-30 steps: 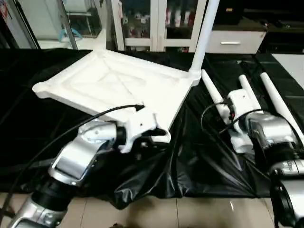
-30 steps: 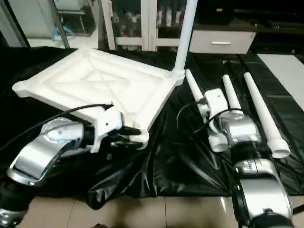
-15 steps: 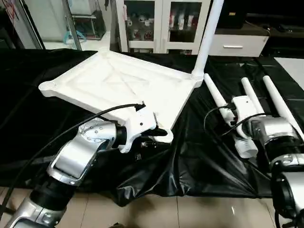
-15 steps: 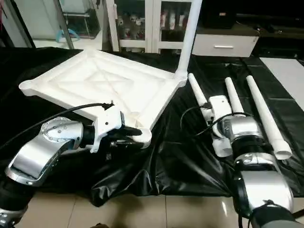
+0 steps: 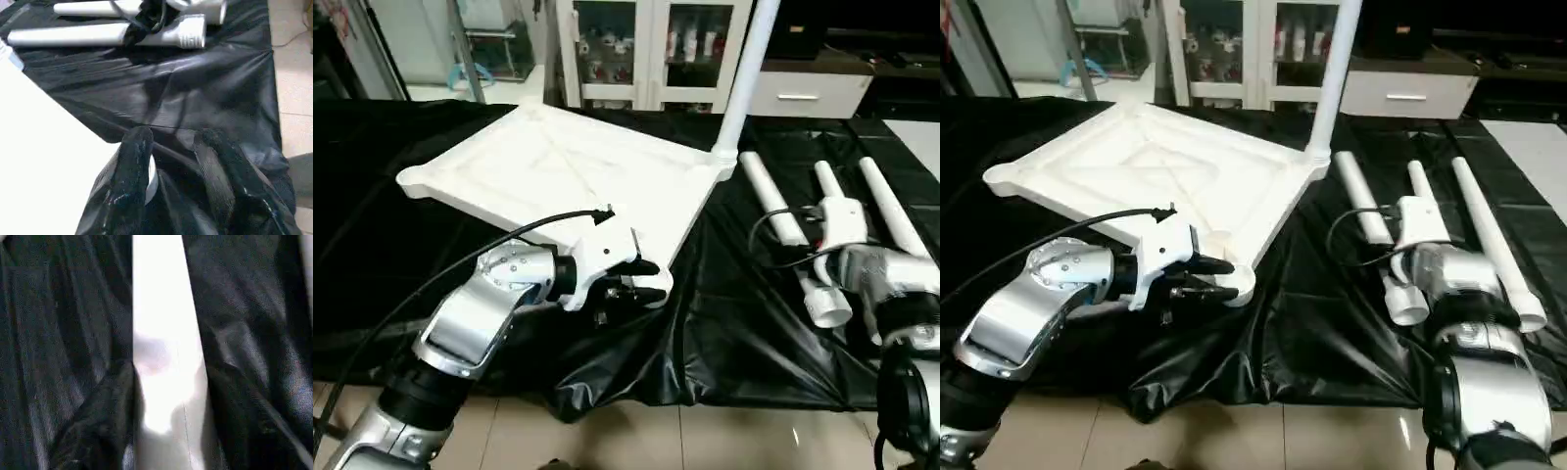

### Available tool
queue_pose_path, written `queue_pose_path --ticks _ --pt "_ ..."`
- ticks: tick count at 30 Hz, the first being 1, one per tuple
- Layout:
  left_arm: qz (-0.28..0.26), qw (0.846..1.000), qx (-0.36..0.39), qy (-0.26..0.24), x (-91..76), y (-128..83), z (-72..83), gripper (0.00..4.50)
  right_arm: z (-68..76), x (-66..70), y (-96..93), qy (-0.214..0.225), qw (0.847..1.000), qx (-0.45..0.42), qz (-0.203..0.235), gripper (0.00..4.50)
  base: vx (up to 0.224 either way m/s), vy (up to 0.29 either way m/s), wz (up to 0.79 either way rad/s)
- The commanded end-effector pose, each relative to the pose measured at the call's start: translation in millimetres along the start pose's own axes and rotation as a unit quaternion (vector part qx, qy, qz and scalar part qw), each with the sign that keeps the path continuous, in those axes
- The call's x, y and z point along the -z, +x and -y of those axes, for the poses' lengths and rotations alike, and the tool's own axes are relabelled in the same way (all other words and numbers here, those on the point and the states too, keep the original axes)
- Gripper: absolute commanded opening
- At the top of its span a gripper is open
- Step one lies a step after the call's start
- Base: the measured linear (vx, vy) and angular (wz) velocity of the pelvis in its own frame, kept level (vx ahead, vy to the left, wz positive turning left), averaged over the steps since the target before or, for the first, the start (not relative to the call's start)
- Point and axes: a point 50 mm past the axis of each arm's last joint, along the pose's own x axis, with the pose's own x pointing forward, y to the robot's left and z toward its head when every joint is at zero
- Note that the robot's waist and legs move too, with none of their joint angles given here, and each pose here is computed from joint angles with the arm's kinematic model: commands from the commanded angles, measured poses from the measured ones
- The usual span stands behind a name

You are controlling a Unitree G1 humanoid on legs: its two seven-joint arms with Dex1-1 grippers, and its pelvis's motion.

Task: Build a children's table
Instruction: Pick table leg

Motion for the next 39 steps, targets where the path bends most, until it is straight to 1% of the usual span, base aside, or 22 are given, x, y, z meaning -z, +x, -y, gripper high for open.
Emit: queue_pose_path --ticks 1,5,6,7,9,11,13,15,16,17,19,20,23,26,27,29,31,34,35,37,38,39 --pt "0.016 1.0 -0.021 -0.008 -6.4 -0.3 -7.5 1.83 1.4 -3.3 -3.3 0.027 0.999 -0.001 0.031 1.95 0.0 0.0 0.0" --pt "0.079 0.992 -0.094 -0.006 -17.6 3.7 -22.6 1.83 5.5 -28.2 -21.8 0.045 0.987 -0.003 0.153 1.8 0.0 0.0 0.0" --pt "0.079 0.992 -0.094 -0.006 -17.6 3.7 -22.6 1.83 5.5 -28.2 -21.8 0.045 0.987 -0.003 0.153 1.79 0.0 0.0 0.0" --pt "0.098 0.987 -0.124 -0.01 -21.2 4.9 -29.1 1.83 3.4 -40.2 -32.1 0.057 0.975 -0.019 0.214 1.79 0.0 0.0 0.0" --pt "0.117 0.981 -0.153 -0.028 -25.1 5.9 -36.5 2.0 -1.8 -54.9 -49.5 0.068 0.951 -0.048 0.298 1.78 0.0 0.0 0.0" --pt "0.143 0.973 -0.161 -0.083 -31.5 7.1 -42.3 2.1 -13.3 -69.4 -74.5 0.074 0.909 -0.104 0.397 1.77 0.0 0.0 0.0" --pt "0.163 0.968 -0.156 -0.112 -36.4 8.0 -43.8 2.42 -20.7 -74.5 -89.8 0.096 0.881 -0.149 0.439 1.77 0.0 0.0 0.0" --pt "0.184 0.964 -0.137 -0.132 -43.2 10.7 -42.1 2.42 -35.8 -75.3 -107.5 0.11 0.846 -0.231 0.467 1.77 0.0 0.0 0.0" --pt "0.189 0.963 -0.128 -0.144 -45.5 12.0 -41.5 2.56 -42.5 -74.0 -111.5 0.113 0.837 -0.263 0.466 1.77 0.0 0.0 0.0" --pt "0.19 0.962 -0.127 -0.146 -46.1 12.3 -41.5 2.56 -43.6 -73.7 -112.1 0.113 0.836 -0.268 0.465 1.77 0.0 0.0 0.0" --pt "0.213 0.956 -0.12 -0.162 -54.5 13.5 -42.7 2.68 -56.2 -69.5 -116.4 0.107 0.826 -0.316 0.454 1.77 0.0 0.0 0.0" --pt "0.253 0.943 -0.107 -0.191 -67.4 13.0 -46.2 2.91 -72.9 -60.8 -119.8 0.082 0.819 -0.37 0.431 1.77 0.0 0.0 0.0" --pt "0.268 0.936 -0.098 -0.205 -74.3 12.4 -48.2 2.97 -80.7 -55.9 -120.9 0.074 0.815 -0.398 0.415 1.77 0.0 0.0 0.0" --pt "0.286 0.925 -0.075 -0.241 -90.9 11.2 -52.6 3.37 -93.8 -44.0 -123.1 0.059 0.809 -0.447 0.377 1.77 0.0 0.0 0.0" --pt "0.286 0.925 -0.075 -0.241 -90.9 11.2 -52.6 3.37 -93.8 -44.0 -123.1 0.059 0.809 -0.447 0.377 1.77 0.0 0.0 0.0" --pt "0.287 0.921 -0.053 -0.26 -101.1 12.8 -54.5 3.51 -106.1 -33.9 -123.4 0.026 0.811 -0.472 0.345 1.77 0.0 0.0 0.0" --pt "0.285 0.92 -0.05 -0.263 -102.4 13.4 -54.6 3.67 -108.2 -32.3 -123.7 0.021 0.811 -0.476 0.34 1.77 0.0 0.0 0.0" --pt "0.274 0.921 -0.047 -0.272 -103.3 17.5 -53.5 3.85 -116.2 -25.6 -122.3 -0.019 0.818 -0.474 0.326 1.77 0.0 0.0 0.0" --pt "0.274 0.921 -0.047 -0.272 -103.3 17.5 -53.5 3.88 -116.2 -25.6 -122.3 -0.019 0.818 -0.474 0.326 1.77 0.0 0.0 0.0" --pt "0.262 0.922 -0.057 -0.28 -100.5 21.0 -53.7 4.12 -121.4 -21.3 -119.5 -0.06 0.826 -0.456 0.326 1.77 0.0 0.0 0.0" --pt "0.255 0.92 -0.074 -0.29 -97.3 23.4 -55.6 4.23 -125.8 -18.2 -117.1 -0.095 0.831 -0.437 0.33 1.77 0.0 0.0 0.0" --pt "0.254 0.919 -0.075 -0.291 -97.1 23.5 -55.7 4.27 -126.0 -18.1 -117.0 -0.097 0.831 -0.437 0.331 1.77 0.0 0.0 0.0"
